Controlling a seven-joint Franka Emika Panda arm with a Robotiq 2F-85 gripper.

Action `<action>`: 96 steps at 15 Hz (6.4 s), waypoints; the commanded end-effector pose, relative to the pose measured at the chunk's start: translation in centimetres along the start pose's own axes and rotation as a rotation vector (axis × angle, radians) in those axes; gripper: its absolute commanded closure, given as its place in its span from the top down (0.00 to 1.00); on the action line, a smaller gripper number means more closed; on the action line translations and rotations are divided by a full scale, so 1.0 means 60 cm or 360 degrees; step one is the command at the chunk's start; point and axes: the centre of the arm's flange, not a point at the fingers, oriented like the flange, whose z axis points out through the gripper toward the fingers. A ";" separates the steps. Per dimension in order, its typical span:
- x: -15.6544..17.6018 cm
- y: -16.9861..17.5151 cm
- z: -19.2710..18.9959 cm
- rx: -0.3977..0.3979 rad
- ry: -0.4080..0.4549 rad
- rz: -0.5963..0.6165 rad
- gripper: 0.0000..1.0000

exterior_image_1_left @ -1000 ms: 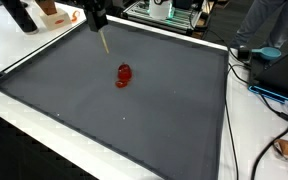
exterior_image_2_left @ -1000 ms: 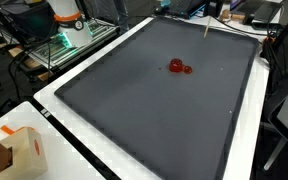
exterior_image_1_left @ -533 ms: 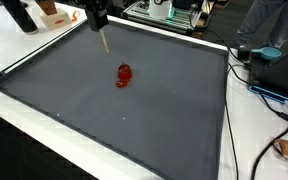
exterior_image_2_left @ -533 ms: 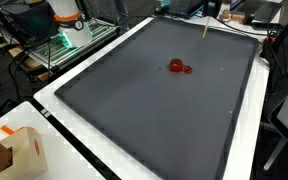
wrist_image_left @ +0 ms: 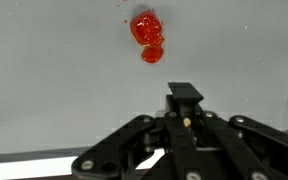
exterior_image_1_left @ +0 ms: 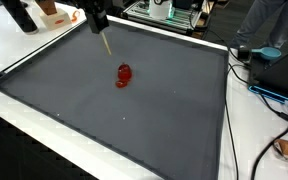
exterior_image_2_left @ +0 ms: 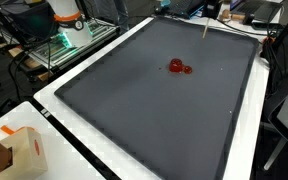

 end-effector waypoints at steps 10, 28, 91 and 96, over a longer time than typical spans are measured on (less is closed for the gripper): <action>-0.001 0.140 0.094 0.0729 -0.0151 -0.0243 0.03; -0.013 0.220 0.213 0.1177 -0.0280 -0.0297 0.03; 0.012 0.103 0.059 0.0141 -0.0323 0.0221 0.13; 0.011 0.104 0.057 0.0135 -0.0327 0.0222 0.13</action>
